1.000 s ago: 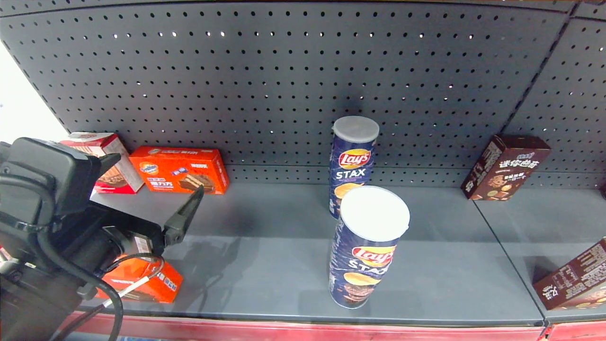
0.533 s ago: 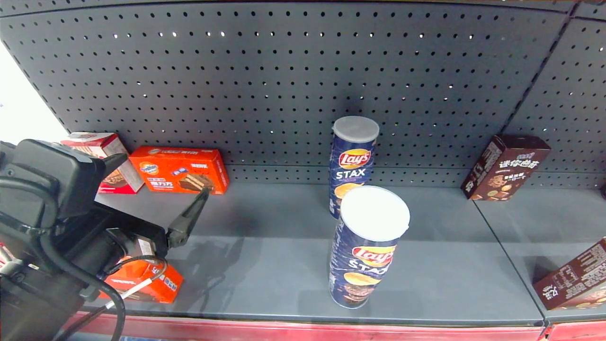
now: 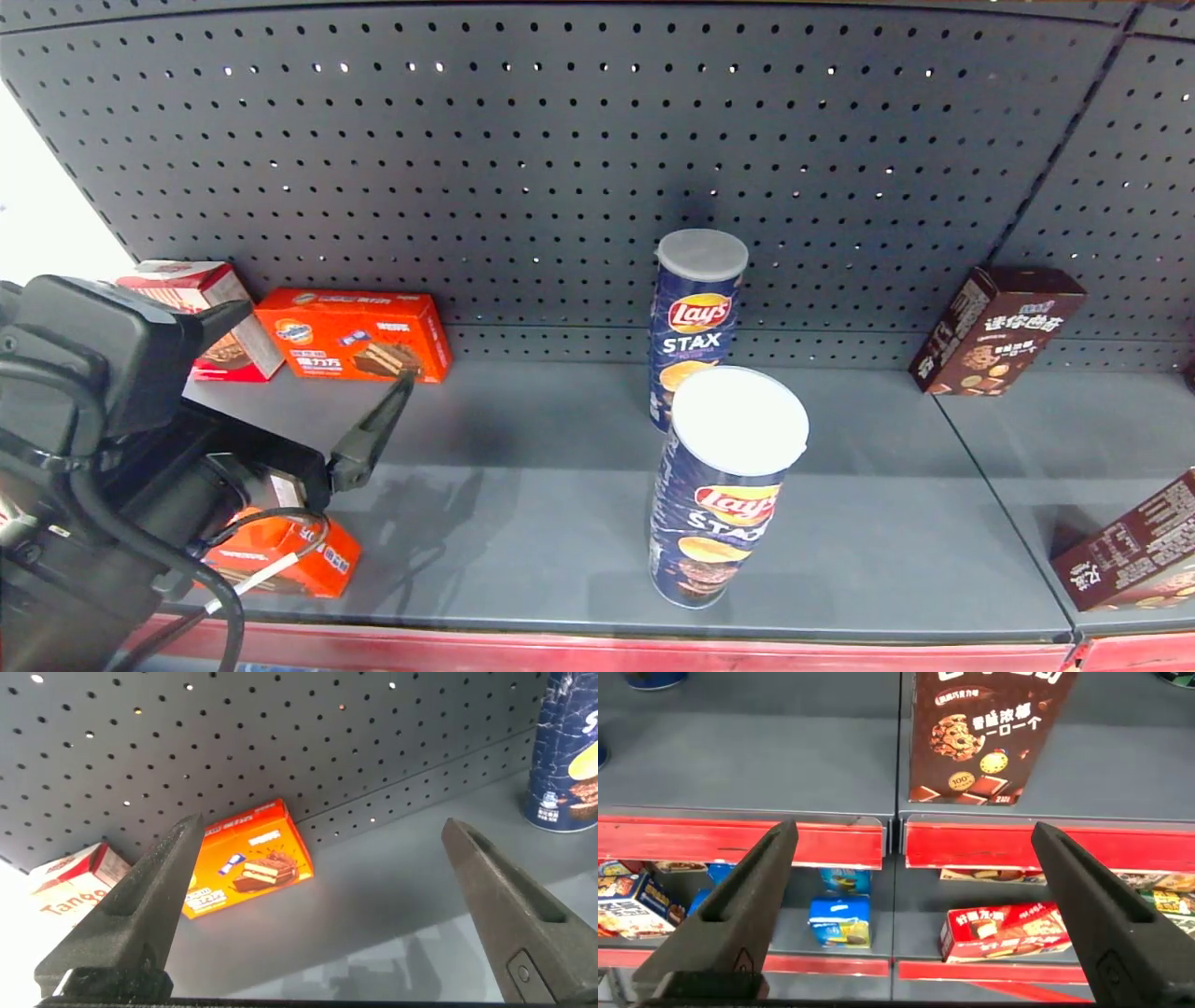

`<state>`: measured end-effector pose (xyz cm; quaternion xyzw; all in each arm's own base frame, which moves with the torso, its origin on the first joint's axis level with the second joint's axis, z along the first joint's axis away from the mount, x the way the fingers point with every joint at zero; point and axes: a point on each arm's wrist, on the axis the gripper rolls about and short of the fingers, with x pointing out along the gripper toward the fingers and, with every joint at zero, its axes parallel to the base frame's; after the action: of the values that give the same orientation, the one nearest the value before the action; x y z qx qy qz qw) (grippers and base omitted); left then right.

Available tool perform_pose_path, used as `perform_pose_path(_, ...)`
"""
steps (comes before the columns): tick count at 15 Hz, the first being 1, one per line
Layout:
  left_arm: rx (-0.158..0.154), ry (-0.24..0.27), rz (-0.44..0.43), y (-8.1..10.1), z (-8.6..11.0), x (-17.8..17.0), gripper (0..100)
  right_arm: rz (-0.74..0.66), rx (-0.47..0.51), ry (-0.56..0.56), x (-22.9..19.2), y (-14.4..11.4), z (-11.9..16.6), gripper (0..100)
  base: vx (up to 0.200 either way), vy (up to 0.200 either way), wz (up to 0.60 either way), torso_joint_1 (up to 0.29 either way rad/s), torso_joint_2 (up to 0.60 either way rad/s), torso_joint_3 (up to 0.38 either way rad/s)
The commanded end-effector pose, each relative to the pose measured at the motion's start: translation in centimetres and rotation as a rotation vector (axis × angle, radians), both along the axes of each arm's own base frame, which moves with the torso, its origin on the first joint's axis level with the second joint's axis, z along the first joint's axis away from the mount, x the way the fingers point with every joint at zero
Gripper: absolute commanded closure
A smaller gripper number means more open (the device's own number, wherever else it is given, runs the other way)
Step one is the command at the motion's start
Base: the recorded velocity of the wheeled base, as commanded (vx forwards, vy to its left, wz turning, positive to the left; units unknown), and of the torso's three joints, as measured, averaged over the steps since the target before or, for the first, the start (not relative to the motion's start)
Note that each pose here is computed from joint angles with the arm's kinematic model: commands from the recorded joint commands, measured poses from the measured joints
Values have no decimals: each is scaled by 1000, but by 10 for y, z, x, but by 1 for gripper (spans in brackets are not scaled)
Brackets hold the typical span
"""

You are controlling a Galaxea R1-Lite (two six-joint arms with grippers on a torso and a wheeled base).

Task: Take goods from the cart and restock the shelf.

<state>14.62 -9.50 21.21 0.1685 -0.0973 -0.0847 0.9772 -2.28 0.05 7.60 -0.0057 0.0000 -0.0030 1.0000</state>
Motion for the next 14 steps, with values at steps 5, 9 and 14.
perform_pose_path(5,-90,-111,-34,20,18,-29,0,0,-1,0,0,0,-1,0,0,0,0,0,0,0)
perform_pose_path(9,-156,-180,76,90,-16,-120,0,0,-1,0,0,0,-1,0,0,0,0,0,0,0)
perform_pose_path(14,-158,-32,158,98,-98,-159,0,0,-1,0,0,0,-1,0,0,0,0,0,0,0)
